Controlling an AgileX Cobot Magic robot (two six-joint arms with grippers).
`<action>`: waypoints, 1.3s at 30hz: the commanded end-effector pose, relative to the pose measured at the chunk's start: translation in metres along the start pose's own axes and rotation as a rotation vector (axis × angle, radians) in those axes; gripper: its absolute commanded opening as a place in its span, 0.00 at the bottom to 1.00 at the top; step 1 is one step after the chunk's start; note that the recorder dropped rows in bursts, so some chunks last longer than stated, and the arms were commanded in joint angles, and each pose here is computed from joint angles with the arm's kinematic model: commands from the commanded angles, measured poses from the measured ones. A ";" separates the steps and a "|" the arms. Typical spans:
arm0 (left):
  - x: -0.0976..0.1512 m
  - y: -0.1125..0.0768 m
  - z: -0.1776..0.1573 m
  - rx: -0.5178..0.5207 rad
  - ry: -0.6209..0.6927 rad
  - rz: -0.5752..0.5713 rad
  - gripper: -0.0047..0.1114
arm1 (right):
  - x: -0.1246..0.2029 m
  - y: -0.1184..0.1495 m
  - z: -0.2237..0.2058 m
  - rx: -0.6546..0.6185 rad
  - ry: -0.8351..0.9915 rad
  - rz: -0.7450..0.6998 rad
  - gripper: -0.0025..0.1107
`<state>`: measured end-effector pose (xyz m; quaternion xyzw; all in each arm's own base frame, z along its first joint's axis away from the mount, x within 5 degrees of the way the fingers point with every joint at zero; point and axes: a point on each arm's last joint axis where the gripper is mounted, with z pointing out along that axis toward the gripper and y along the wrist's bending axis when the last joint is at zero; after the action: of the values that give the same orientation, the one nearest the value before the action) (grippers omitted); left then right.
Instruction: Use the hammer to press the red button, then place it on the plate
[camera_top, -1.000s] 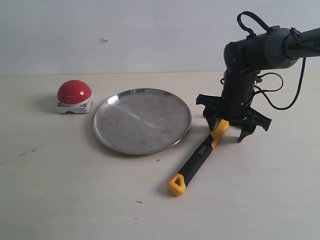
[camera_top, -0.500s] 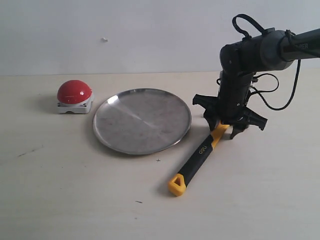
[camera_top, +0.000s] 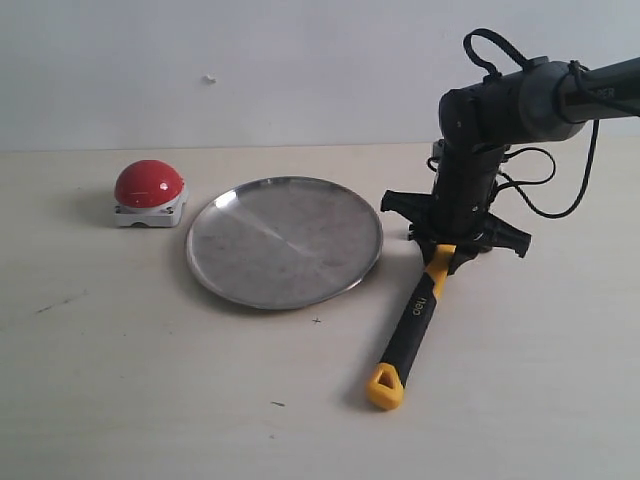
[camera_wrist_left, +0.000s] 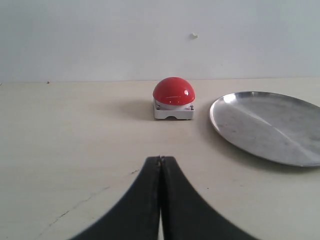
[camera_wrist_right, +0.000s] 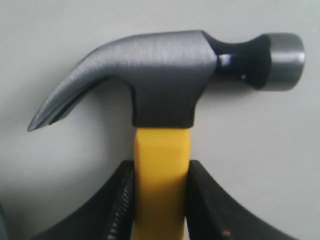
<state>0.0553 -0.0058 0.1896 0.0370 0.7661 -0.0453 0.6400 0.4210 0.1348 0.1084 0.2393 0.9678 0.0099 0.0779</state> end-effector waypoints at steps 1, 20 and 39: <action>0.000 0.000 0.000 0.000 -0.009 -0.016 0.04 | 0.002 0.001 0.008 -0.009 0.004 -0.027 0.02; 0.000 0.000 0.000 0.000 -0.009 -0.016 0.04 | -0.024 0.005 -0.100 -0.182 -0.357 -0.155 0.02; 0.000 0.000 0.000 0.000 -0.009 -0.003 0.04 | -0.025 0.003 -0.121 -0.248 -0.661 -0.498 0.02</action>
<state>0.0553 -0.0058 0.1896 0.0377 0.7661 -0.0447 0.6401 0.4272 0.1241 0.2276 0.0099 0.9257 0.0169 0.3779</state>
